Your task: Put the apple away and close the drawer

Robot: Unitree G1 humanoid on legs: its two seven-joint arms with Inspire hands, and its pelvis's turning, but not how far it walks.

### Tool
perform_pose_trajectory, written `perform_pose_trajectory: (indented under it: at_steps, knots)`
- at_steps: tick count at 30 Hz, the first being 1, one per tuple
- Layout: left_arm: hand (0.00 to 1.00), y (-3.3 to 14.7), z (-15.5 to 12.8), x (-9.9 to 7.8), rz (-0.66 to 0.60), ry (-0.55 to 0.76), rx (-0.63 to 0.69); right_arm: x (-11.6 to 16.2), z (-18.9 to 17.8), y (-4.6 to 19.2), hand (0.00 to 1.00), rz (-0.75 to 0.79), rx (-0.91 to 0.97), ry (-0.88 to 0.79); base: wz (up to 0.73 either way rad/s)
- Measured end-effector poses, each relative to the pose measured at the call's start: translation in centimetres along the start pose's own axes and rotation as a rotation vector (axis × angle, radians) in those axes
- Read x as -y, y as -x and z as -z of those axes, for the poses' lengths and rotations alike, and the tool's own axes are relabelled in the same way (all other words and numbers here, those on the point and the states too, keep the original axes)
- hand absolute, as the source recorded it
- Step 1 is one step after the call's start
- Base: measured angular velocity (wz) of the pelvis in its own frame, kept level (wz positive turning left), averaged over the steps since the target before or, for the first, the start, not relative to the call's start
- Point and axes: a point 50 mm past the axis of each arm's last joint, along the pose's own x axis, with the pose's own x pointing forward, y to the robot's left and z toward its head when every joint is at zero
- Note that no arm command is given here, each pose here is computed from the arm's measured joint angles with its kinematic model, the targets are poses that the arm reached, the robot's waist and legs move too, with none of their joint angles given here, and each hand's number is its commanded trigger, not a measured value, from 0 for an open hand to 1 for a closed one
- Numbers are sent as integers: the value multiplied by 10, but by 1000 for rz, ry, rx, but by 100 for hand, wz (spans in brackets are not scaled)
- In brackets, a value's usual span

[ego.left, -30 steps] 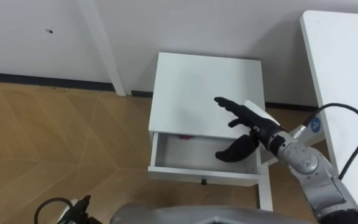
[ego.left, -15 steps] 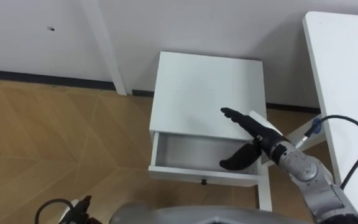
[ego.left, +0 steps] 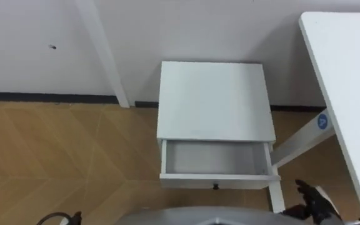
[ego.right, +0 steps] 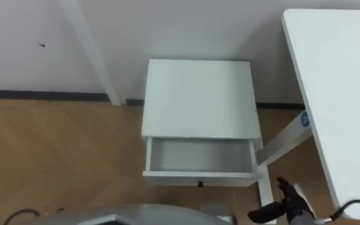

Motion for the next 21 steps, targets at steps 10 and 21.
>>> perform_pose_trajectory:
  at_steps: [10, 21]
  knots:
    - [0, 0, 15, -14, -26, 43, -119, -28, 53, 13, 0, -111, -237, -129, -14]
    - [0, 0, 20, -10, -1, 77, -192, -30, 49, 10, 0, -60, -268, -261, 6]
